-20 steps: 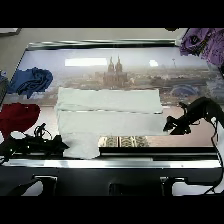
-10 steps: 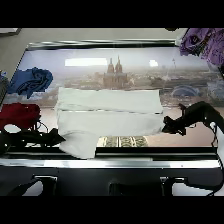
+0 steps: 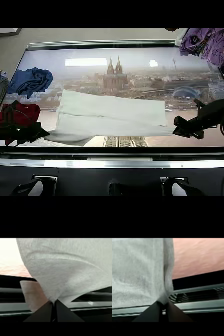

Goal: Fold the clothes and pants, and hang the long-sleeved shirts on hangers.

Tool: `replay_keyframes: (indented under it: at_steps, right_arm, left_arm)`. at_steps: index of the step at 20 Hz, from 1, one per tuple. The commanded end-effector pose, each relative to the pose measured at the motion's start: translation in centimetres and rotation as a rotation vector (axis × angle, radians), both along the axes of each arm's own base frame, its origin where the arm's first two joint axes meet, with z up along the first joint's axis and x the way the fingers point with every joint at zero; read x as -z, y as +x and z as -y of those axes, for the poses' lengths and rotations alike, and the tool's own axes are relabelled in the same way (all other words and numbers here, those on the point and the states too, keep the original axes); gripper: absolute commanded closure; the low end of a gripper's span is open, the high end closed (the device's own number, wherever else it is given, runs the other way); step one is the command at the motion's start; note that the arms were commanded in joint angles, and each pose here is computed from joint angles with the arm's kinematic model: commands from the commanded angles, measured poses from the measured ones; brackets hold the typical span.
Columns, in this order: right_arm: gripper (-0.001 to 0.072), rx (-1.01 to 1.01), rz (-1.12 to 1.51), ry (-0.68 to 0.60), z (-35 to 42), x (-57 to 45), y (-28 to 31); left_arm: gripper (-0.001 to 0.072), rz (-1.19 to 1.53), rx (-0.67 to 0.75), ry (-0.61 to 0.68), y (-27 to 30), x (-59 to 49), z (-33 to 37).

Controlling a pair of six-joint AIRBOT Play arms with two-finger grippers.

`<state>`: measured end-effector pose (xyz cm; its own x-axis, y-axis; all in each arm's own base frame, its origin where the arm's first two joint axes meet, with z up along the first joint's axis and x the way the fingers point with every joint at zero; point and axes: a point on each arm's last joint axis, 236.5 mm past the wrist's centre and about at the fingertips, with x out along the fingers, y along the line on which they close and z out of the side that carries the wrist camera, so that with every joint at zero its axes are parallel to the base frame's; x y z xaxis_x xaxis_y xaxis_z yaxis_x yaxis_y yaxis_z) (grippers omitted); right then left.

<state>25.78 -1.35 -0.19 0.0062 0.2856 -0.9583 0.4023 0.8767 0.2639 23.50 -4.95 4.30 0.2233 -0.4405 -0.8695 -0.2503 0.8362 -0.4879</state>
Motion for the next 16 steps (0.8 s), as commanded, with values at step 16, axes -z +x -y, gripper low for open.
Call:
replay_keyframes:
  at_steps: [16]
  right_arm:
    - [0.0678, 0.139, 0.314, 0.061, 1.3, 4.9, 14.3]
  left_arm:
    - [0.0688, 0.121, 0.096, -0.031, 21.0, 4.6, 1.2]
